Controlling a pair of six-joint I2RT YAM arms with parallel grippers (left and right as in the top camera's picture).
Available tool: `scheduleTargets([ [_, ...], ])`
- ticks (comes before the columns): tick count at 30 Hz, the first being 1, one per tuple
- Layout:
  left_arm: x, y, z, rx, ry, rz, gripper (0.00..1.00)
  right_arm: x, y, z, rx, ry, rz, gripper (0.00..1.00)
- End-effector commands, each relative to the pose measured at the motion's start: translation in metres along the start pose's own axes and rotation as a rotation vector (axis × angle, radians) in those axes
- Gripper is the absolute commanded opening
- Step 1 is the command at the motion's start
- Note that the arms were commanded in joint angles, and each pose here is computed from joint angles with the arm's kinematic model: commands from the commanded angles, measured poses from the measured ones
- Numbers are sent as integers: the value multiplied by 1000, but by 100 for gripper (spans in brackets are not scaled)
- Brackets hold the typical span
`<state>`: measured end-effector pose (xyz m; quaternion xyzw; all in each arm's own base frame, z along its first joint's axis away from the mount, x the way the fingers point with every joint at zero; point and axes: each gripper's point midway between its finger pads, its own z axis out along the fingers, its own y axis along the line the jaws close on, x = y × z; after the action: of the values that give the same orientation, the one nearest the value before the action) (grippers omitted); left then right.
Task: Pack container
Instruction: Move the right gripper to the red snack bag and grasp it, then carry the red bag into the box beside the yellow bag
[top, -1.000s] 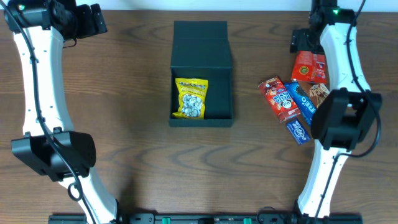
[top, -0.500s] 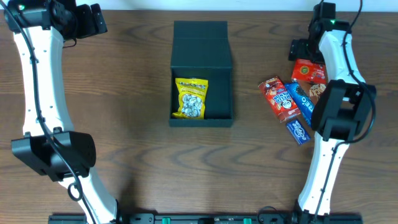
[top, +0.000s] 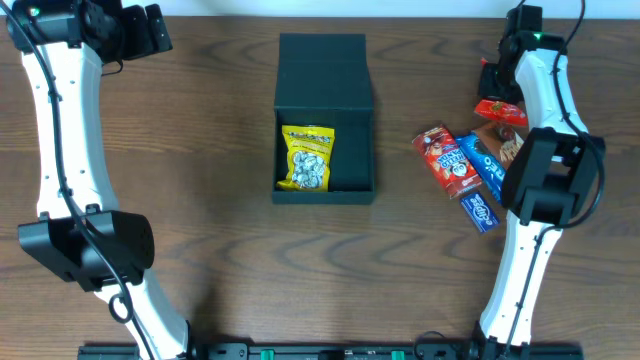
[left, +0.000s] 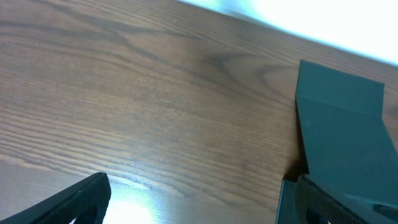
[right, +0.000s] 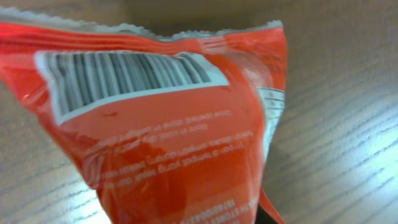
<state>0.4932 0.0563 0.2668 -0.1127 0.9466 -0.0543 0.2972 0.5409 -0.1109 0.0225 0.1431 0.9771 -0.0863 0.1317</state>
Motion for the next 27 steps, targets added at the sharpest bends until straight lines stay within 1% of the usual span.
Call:
scheduleTargets([
  [1, -6, 1, -5, 3, -22, -10, 95, -14, -2, -28, -26, -41, 19, 4],
  [4, -6, 1, -5, 4, -23, -10, 95, -33, 1, -75, -54, -117, 20, 2],
  [7, -6, 1, -5, 4, -23, -10, 95, -43, 18, -123, -126, -181, 2, 1],
  [10, -6, 1, -5, 3, -23, -10, 95, -41, 40, -169, -171, -232, -38, 2],
  [12, -6, 1, -5, 3, -23, -10, 95, -32, 61, -197, -201, -250, -79, 2],
  [17, -6, 1, -5, 3, -23, -9, 95, 9, 122, -239, -256, -220, -186, 2],
  [24, -5, 1, -5, 2, -19, 10, 95, 92, 198, -246, -282, -30, -193, 2],
  [27, -5, 2, -5, 1, -16, 20, 95, 121, 217, -250, -296, 41, -184, 1],
])
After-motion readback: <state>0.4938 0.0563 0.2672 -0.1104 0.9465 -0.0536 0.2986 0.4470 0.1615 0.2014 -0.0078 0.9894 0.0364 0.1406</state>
